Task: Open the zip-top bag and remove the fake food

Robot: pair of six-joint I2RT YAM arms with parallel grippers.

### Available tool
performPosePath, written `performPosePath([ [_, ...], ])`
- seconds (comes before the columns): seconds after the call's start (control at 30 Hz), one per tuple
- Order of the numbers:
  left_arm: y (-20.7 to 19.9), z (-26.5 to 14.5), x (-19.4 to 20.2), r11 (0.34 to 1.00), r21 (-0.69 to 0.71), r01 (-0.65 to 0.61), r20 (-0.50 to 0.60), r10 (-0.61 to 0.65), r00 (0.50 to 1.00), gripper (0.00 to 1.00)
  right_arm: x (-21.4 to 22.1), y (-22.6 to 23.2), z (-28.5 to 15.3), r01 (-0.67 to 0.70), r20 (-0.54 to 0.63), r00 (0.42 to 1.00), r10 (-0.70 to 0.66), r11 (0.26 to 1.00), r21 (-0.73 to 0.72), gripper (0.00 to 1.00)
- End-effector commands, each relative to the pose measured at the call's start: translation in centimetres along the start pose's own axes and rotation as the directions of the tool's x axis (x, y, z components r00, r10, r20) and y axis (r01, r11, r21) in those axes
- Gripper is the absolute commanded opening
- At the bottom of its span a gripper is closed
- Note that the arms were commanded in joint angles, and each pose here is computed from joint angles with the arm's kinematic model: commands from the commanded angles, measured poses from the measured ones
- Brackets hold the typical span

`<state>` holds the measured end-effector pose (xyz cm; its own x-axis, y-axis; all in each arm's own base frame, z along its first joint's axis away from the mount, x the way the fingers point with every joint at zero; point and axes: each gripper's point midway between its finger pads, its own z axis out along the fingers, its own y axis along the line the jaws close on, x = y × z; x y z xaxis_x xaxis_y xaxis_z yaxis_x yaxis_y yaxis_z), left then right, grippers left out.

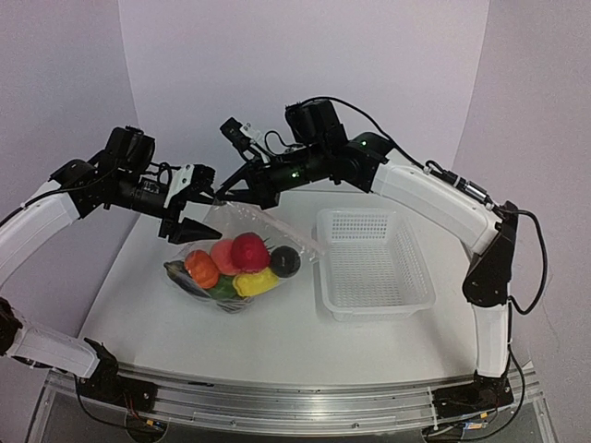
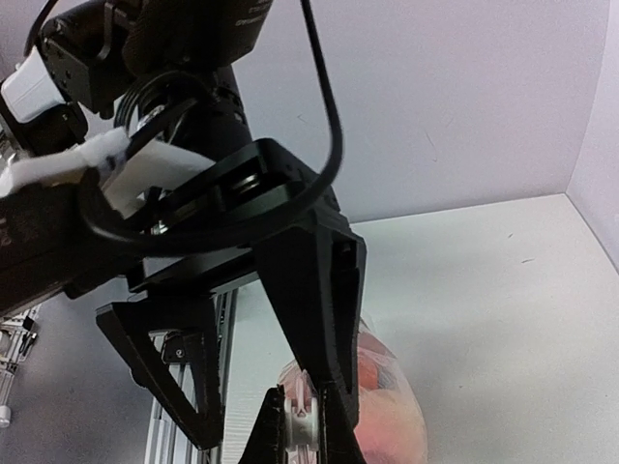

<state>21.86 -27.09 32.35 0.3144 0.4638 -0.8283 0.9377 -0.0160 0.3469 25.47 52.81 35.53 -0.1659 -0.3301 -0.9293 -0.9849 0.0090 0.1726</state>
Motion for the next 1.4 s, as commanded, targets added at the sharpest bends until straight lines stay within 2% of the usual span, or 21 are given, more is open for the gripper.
performPosePath([
  [0.0, 1.4, -0.8, -2.1, 1.000, 0.019, 0.006, 0.033, -0.007, 0.999, 0.52, -2.5, 3.0, -2.2, 0.103, 0.051, 0.994, -0.101, 0.994, -0.042, 0.00],
  [0.03, 1.9, -1.0, -2.6, 1.000, 0.014, 0.005, 0.041, -0.005, 0.999, 0.47, -2.5, 3.2, -2.3, 0.112, 0.052, 0.993, -0.110, 0.993, -0.047, 0.00],
  [0.17, 3.1, -1.2, -4.0, 1.000, 0.009, 0.000, 0.060, 0.000, 0.998, 0.42, -2.7, 3.2, -2.8, 0.135, 0.053, 0.990, -0.133, 0.991, -0.021, 0.00],
  [0.3, 2.5, -0.8, -3.2, 0.996, 0.060, 0.064, 0.030, -0.066, 0.997, 0.24, -3.1, 3.4, -3.2, 0.149, 0.059, 0.987, -0.148, 0.989, -0.008, 0.00],
  [0.5, 1.6, -1.2, -3.7, 0.993, 0.094, 0.068, 0.047, -0.073, 0.996, 0.30, -3.4, 3.1, -3.6, 0.157, 0.060, 0.986, -0.158, 0.987, 0.028, 0.00],
  [0.53, 1.8, -1.2, -3.8, 0.993, 0.089, 0.074, 0.051, -0.078, 0.996, 0.27, -3.3, 3.0, -3.6, 0.156, 0.059, 0.986, -0.157, 0.987, 0.029, 0.00],
  [0.67, 2.7, -1.0, -4.1, 0.993, 0.073, 0.092, 0.051, -0.096, 0.994, 0.01, -3.2, 2.9, -3.4, 0.152, 0.056, 0.987, -0.153, 0.988, 0.030, 0.00],
  [0.7, 2.9, -1.0, -4.2, 0.993, 0.064, 0.094, 0.051, -0.097, 0.994, 0.00, -3.2, 2.9, -3.4, 0.150, 0.055, 0.987, -0.152, 0.988, 0.030, 0.00],
  [0.97, 4.6, -1.5, -4.1, 0.996, -0.050, 0.076, 0.032, -0.075, 0.997, 0.00, -2.7, 2.4, -3.6, 0.166, 0.038, 0.985, -0.168, 0.984, 0.060, 0.00],
  [1.1, 5.2, -2.4, -5.2, 0.993, -0.116, 0.032, 0.062, -0.024, 0.998, 0.00, -1.9, 2.4, -3.8, 0.186, 0.018, 0.982, -0.187, 0.980, 0.067, 0.00],
  [1.2, 4.7, -3.0, -5.8, 0.992, -0.127, -0.007, 0.081, 0.018, 0.997, 0.00, -0.8, 1.8, -4.5, 0.181, -0.003, 0.983, -0.181, 0.981, 0.075, 0.00],
  [1.37, 4.4, -2.7, -5.1, 0.994, -0.106, 0.007, 0.059, -0.001, 0.998, 0.00, 0.1, 1.3, -5.2, 0.163, -0.017, 0.987, -0.162, 0.984, 0.072, 0.00],
])
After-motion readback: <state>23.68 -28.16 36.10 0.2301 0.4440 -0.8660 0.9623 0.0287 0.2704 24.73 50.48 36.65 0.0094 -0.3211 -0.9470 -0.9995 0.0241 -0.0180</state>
